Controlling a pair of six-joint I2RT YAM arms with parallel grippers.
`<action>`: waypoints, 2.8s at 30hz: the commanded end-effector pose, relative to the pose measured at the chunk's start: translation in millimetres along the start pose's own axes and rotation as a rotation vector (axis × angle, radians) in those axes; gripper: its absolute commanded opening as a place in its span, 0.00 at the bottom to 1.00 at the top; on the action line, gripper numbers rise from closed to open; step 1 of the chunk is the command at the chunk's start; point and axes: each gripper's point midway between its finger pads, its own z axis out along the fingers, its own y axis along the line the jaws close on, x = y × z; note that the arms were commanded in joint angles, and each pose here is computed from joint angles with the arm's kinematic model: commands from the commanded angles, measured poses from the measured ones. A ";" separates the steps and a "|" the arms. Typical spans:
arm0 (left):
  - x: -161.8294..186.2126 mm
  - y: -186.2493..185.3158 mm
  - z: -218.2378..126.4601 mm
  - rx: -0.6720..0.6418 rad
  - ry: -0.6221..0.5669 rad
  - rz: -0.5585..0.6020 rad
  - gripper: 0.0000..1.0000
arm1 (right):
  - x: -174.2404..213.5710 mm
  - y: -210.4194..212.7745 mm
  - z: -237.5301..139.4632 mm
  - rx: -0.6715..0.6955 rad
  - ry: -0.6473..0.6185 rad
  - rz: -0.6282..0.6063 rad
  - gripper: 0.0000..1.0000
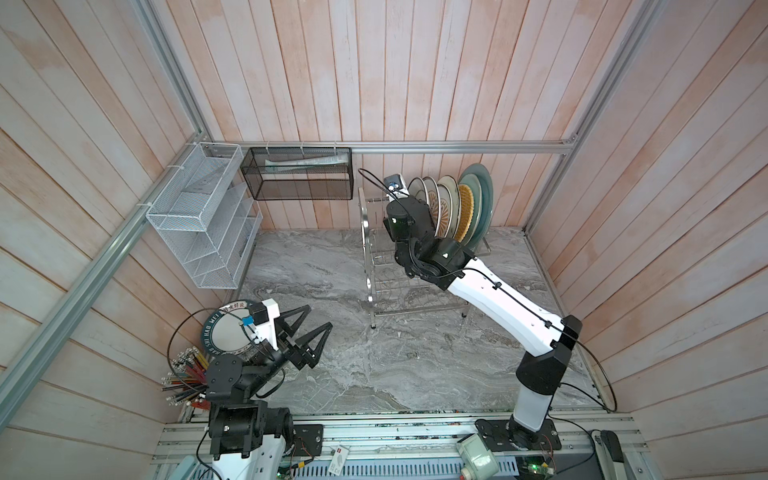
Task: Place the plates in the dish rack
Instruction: 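Lower the dark blue plate into the rack slot with the right gripper, then open the right gripper and withdraw while the left gripper reaches the white plate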
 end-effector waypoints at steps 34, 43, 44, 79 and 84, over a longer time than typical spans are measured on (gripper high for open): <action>0.2 -1.9 -1.0 0.011 -0.007 0.005 1.00 | 3.2 -8.4 -24.1 -0.038 0.017 0.038 0.29; 0.6 0.1 -0.2 0.005 -0.005 0.001 1.00 | -7.6 -16.4 -28.9 -0.047 -0.003 0.063 0.42; 0.4 -0.2 -0.3 0.006 -0.006 0.001 1.00 | -8.8 -15.8 -29.8 -0.053 -0.005 0.066 0.45; 38.1 115.3 11.1 -0.385 -0.135 -0.671 1.00 | 37.6 -48.7 -173.6 -0.571 -0.130 0.334 0.96; 64.1 169.3 -2.5 -0.702 -0.305 -0.843 1.00 | 72.9 -25.0 -175.9 -0.648 -0.070 0.320 0.97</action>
